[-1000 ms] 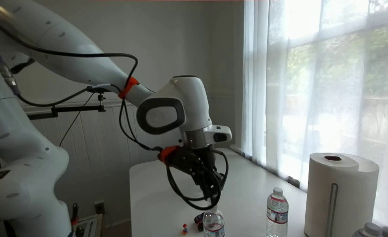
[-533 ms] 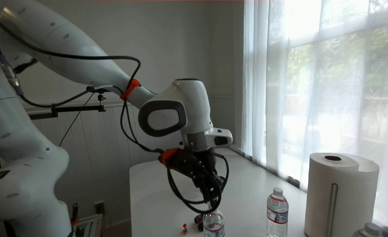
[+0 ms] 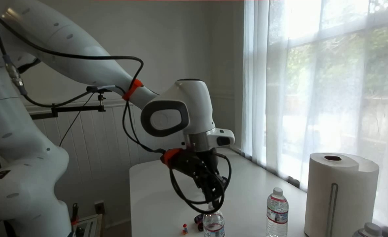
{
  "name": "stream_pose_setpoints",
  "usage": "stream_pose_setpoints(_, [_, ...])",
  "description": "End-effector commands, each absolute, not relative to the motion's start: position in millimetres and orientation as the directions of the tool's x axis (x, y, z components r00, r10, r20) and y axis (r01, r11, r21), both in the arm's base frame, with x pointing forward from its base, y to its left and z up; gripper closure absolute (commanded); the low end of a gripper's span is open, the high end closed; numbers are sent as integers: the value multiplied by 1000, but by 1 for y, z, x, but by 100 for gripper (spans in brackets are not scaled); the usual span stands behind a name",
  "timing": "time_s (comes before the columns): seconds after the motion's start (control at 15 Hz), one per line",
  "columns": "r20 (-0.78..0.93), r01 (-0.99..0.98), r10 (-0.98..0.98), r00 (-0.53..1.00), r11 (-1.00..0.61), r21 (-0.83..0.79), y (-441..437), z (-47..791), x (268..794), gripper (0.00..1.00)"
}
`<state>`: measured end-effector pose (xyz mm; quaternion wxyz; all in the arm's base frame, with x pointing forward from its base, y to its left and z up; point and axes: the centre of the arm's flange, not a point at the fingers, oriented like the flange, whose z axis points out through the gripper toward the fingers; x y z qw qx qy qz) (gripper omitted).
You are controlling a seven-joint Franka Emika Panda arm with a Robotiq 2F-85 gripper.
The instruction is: Cover the lid on the open bottle
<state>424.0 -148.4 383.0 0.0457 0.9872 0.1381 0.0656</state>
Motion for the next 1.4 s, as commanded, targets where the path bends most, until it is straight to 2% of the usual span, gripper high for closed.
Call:
stream_pose_setpoints(0.0, [109,277,287,952,-956,95,-153,385,429,75])
stream_pose_setpoints(1.33, [107,281,291,951,-955,95,-150,386,426,73])
